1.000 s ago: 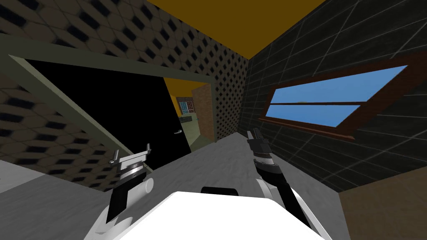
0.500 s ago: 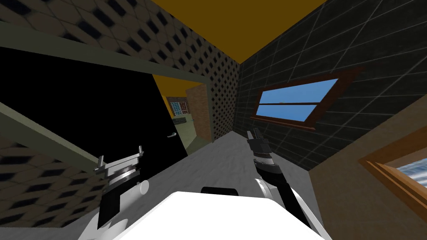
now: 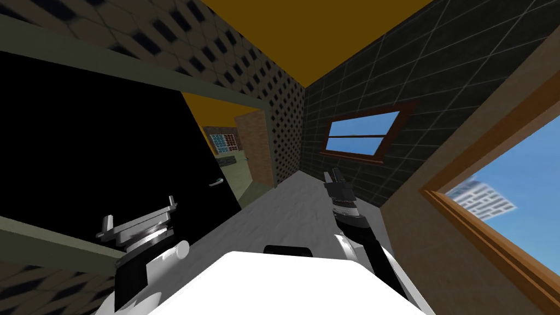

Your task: Push the door open

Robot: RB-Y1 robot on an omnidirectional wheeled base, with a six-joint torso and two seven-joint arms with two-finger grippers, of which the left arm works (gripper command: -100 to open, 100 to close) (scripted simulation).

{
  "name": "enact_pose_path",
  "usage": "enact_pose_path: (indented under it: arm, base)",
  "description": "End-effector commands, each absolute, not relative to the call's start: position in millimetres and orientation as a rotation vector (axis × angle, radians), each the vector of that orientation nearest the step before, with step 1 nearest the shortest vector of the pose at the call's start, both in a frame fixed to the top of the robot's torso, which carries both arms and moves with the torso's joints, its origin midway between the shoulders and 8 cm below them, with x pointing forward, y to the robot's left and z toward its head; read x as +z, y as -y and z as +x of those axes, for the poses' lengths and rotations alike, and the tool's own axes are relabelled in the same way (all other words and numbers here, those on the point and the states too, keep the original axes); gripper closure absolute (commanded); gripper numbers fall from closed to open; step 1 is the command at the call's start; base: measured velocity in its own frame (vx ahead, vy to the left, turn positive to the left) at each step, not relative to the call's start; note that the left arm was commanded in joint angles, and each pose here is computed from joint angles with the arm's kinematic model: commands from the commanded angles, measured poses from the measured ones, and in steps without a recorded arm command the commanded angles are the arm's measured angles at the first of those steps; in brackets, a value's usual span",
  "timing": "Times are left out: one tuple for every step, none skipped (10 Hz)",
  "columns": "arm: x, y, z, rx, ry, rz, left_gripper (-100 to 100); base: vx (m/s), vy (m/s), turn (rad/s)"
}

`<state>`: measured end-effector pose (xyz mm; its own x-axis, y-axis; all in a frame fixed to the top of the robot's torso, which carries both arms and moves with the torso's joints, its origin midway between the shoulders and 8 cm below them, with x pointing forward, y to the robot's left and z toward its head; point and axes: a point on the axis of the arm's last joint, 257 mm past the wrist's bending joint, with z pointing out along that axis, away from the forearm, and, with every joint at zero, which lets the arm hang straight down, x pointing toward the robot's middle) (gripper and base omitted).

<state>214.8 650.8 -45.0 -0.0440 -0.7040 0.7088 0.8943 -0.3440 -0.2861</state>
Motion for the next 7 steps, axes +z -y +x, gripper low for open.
enact_pose_path:
  arm:
    - [-47.5,-660.5,203.5,-1.695,0.327,-0.941,-100]
    - [-48.2,-663.9,199.2,-1.700,0.345,-0.936,-100]
    - [-49.7,-670.6,190.5,-1.710,0.380,-0.926,-100]
    - [-50.5,-673.9,186.1,-1.715,0.398,-0.920,-100]
    - [-52.1,-680.2,177.1,-1.725,0.433,-0.908,-100]
    - [-53.1,-683.3,172.5,-1.730,0.452,-0.902,-100]
    - [-55.2,-689.2,163.2,-1.739,0.488,-0.888,-100]
  base:
    - [-0.030,0.093,-0.209]
    - [-0.031,0.091,-0.214]
    - [-0.044,0.097,-0.248]
    - [-0.041,0.096,-0.215]
    - [-0.037,0.096,-0.254]
    - [-0.022,0.090,-0.200]
    - [-0.020,0.105,-0.261]
